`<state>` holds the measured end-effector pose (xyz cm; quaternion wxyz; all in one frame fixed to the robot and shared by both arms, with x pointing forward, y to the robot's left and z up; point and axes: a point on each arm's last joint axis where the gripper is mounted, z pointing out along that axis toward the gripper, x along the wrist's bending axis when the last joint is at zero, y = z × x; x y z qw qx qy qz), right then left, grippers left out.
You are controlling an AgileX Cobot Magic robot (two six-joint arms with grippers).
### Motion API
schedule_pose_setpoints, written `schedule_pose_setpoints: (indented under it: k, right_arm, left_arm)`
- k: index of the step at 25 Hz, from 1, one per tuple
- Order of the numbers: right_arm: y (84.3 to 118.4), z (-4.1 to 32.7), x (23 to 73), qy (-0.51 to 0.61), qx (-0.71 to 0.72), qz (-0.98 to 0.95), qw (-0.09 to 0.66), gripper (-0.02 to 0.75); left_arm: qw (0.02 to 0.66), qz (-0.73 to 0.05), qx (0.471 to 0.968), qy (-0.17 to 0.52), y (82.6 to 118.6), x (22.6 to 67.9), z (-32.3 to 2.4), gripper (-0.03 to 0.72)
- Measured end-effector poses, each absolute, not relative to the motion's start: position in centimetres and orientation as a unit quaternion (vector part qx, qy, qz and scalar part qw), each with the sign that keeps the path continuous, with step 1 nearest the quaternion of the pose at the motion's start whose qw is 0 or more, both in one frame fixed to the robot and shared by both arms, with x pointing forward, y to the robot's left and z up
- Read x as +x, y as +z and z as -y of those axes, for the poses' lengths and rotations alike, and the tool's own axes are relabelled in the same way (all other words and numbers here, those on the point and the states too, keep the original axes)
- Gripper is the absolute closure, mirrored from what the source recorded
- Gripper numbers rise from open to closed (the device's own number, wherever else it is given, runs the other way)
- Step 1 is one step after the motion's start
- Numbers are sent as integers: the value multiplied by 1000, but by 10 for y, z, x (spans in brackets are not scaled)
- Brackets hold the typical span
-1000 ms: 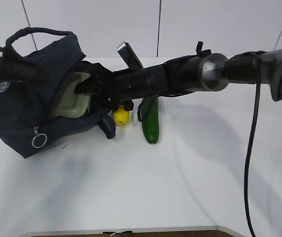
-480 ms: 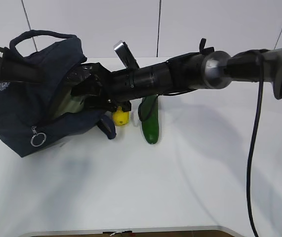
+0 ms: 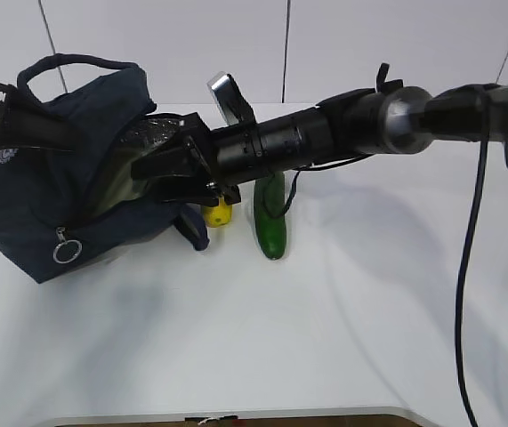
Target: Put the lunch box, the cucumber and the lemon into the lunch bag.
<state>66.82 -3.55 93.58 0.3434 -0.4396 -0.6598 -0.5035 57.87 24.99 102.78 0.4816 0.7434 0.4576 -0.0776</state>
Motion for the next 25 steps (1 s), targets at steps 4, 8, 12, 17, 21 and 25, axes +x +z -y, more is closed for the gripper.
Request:
schedule_pose_setpoints:
  k: [4, 8, 12, 17, 21, 25]
  right_arm:
    - [950, 34, 670, -515, -404, 673, 343, 302]
    - [964, 33, 674, -499, -385, 708, 318, 305]
    - [976, 36, 678, -450, -386, 755, 282, 305]
    - [999, 42, 686, -403, -402, 791, 222, 307]
    - [1017, 51, 694, -363, -432, 811, 151, 308]
    - [1037, 63, 694, -314, -469, 822, 69, 308]
  left_arm:
    - [481, -458, 744, -78, 1028, 579, -250, 698]
    - [481, -458, 744, -78, 1028, 579, -250, 698]
    - [481, -459, 743, -78, 1028, 579, -250, 698]
    - [480, -459, 744, -78, 1028, 579, -250, 698]
    - [480, -459, 744, -79, 1027, 579, -250, 698]
    - [480, -459, 744, -80, 1027, 579, -250, 698]
